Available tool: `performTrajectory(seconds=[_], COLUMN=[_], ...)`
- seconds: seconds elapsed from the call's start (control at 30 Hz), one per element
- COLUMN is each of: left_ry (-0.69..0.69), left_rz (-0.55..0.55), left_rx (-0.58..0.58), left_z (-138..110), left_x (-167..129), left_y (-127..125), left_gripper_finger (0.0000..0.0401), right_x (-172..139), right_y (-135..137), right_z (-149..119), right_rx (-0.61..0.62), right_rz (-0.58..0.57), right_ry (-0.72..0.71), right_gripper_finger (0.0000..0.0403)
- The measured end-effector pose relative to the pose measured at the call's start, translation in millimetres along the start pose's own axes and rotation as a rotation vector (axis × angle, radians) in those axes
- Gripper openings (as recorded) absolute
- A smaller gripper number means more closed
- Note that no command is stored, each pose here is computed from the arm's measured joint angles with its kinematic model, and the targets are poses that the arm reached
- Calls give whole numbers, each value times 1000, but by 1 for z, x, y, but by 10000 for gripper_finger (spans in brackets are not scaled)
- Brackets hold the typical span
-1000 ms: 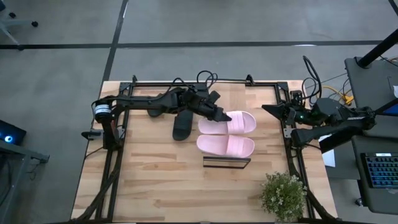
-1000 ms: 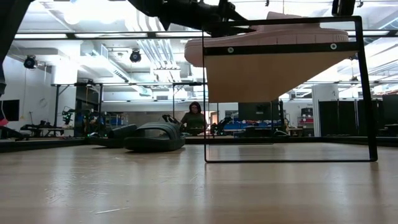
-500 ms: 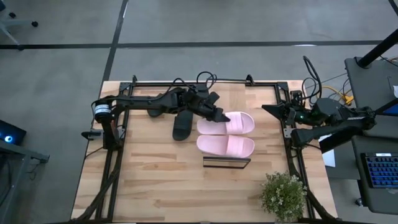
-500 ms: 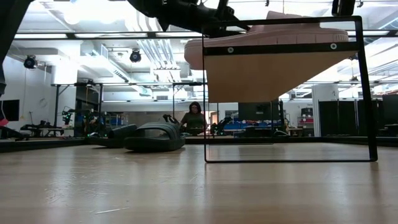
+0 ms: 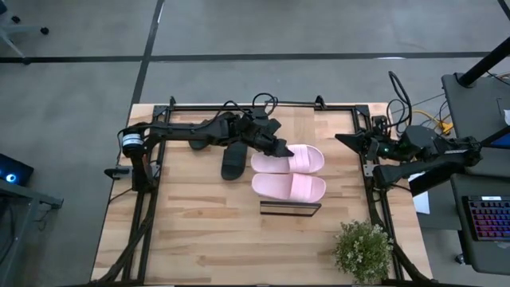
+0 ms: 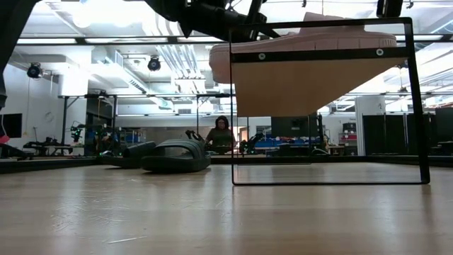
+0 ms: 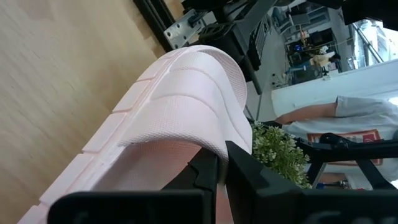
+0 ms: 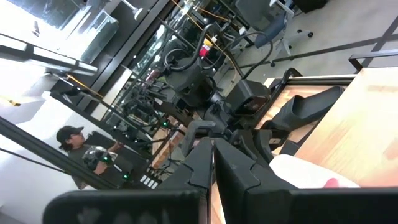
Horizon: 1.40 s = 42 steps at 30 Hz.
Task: Pick and place slides into the shelf
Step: Put the light pink slipper on the shelf
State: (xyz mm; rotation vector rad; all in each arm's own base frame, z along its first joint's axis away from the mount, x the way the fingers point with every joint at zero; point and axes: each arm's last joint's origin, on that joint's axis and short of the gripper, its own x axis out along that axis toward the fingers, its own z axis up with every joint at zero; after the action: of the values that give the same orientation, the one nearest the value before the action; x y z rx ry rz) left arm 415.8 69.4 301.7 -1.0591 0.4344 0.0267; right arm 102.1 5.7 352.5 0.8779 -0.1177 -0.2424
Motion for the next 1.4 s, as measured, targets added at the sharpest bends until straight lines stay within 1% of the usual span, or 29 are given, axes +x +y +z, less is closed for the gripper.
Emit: performTrajectory(seconds=[0.27, 0.43, 0.97, 1.4], left_ry=[-11, 0, -1, -14], left_rz=[30, 42, 21, 23], left_rx=[-6, -9, 5, 9], left_z=[-1, -2, -2, -2], left_x=[1, 10, 12, 12], left_y=[3, 11, 11, 11], left_gripper_finger=[0, 0, 2, 63], right_x=[9, 14, 19, 19], right_y=[2, 3, 5, 5], right_z=[-4, -7, -8, -8], right_rx=[-1, -2, 0, 3], right_rz=[-4, 0, 2, 11], right_ry=[11, 24, 28, 31], right_gripper_finger=[8, 8, 8, 8])
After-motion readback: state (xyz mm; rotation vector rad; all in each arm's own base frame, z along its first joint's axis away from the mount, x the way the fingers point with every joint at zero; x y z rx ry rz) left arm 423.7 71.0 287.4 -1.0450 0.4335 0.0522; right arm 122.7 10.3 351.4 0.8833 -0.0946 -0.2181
